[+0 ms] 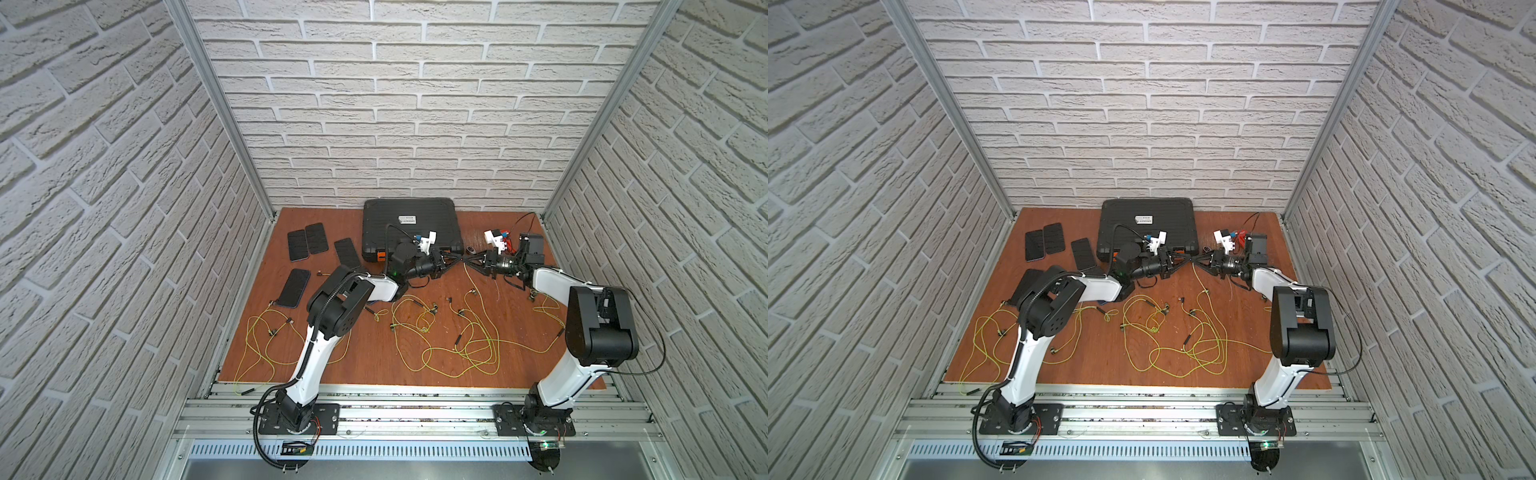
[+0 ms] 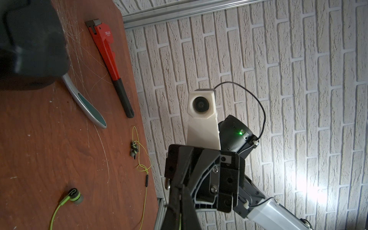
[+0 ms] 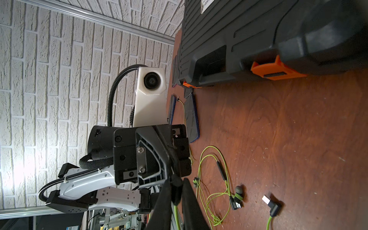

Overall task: Plug wired earphones into phones
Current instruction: Pick up the wired earphone from the center of the board.

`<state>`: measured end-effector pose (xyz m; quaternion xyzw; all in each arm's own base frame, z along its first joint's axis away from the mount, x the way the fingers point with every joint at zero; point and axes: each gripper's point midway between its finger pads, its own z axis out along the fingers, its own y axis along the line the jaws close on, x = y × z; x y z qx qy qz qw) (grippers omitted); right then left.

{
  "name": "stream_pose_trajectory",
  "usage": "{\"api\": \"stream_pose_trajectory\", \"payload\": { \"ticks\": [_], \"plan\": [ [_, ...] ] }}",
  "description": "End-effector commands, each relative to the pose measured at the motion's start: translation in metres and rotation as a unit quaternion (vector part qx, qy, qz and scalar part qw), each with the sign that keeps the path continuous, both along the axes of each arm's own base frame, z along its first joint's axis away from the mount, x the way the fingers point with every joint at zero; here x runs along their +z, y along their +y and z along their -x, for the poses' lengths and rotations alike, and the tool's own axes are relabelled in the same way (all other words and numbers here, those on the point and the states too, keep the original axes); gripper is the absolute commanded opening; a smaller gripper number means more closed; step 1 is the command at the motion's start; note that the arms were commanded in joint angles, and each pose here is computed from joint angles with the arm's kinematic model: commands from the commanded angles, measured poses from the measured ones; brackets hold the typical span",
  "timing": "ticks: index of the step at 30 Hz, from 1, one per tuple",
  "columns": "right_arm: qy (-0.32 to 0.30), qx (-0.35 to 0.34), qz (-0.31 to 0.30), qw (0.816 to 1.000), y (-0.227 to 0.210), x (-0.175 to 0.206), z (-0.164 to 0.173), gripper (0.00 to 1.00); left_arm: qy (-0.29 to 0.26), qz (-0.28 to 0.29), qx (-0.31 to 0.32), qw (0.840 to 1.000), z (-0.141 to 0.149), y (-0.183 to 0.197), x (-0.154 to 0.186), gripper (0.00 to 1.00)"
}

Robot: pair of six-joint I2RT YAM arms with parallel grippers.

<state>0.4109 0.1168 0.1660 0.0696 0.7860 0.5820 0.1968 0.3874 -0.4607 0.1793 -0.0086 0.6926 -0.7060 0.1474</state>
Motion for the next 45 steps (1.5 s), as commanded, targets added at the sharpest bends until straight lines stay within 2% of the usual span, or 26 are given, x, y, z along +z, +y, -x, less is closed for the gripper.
{"api": "stream_pose_trajectory", "payload": {
  "ticks": [1, 11, 20, 23, 24, 26, 27, 29, 31, 34, 37, 39, 41, 43, 45],
  "plan": [
    [-0.042, -0.004, 0.011, 0.999, -0.002, 0.015, -0.01, 0.11, -0.035, 0.025, -0.022, 0.999, 0.012, -0.008, 0.017, 0.0],
    [-0.043, -0.001, 0.012, 0.999, -0.001, 0.017, -0.008, 0.11, -0.036, 0.024, -0.027, 0.999, 0.015, -0.013, 0.016, 0.0],
    [-0.047, 0.0, 0.018, 0.999, -0.001, 0.016, -0.006, 0.06, -0.037, 0.023, -0.032, 0.999, 0.019, -0.017, 0.016, 0.0],
    [-0.055, -0.002, 0.037, 0.998, -0.002, 0.017, -0.001, 0.06, -0.041, 0.016, -0.024, 0.999, 0.016, -0.012, 0.015, 0.0],
    [-0.059, -0.004, 0.048, 0.997, -0.004, 0.018, 0.002, 0.06, -0.043, 0.012, -0.02, 0.999, 0.014, -0.009, 0.015, 0.07],
    [-0.069, -0.008, 0.074, 0.995, -0.006, 0.018, 0.007, 0.06, -0.044, 0.0, -0.005, 0.999, 0.008, 0.001, 0.013, 0.37],
    [-0.074, -0.012, 0.093, 0.993, -0.009, 0.018, 0.01, 0.06, -0.047, -0.004, 0.007, 0.999, 0.003, 0.008, 0.014, 0.45],
    [-0.086, -0.022, 0.136, 0.987, -0.014, 0.018, 0.015, 0.06, -0.045, -0.013, 0.026, 0.999, -0.006, 0.024, 0.013, 0.53],
    [-0.094, -0.042, 0.19, 0.976, -0.025, 0.014, 0.02, 0.05, -0.043, -0.024, 0.05, 0.998, -0.017, 0.044, 0.012, 0.56],
    [-0.106, -0.073, 0.272, 0.954, -0.042, 0.011, 0.027, 0.05, -0.023, -0.076, 0.091, 0.993, -0.031, 0.079, 0.001, 0.61],
    [-0.112, -0.112, 0.343, 0.926, -0.059, 0.011, 0.035, 0.05, 0.013, -0.19, 0.135, 0.972, -0.036, 0.116, -0.02, 0.65],
    [-0.113, -0.125, 0.383, 0.908, -0.068, 0.011, 0.041, 0.05, 0.051, -0.306, 0.16, 0.937, -0.029, 0.148, -0.043, 0.71],
    [-0.108, -0.122, 0.406, 0.899, -0.072, 0.011, 0.046, 0.05, 0.072, -0.392, 0.177, 0.9, -0.023, 0.176, -0.053, 0.75],
    [-0.088, -0.109, 0.427, 0.893, -0.073, 0.003, 0.051, 0.05, 0.11, -0.448, 0.177, 0.87, -0.018, 0.199, -0.064, 0.77],
    [-0.066, -0.097, 0.443, 0.889, -0.073, -0.004, 0.054, 0.05, 0.149, -0.507, 0.18, 0.83, -0.012, 0.225, -0.077, 0.78]
  ]
}}
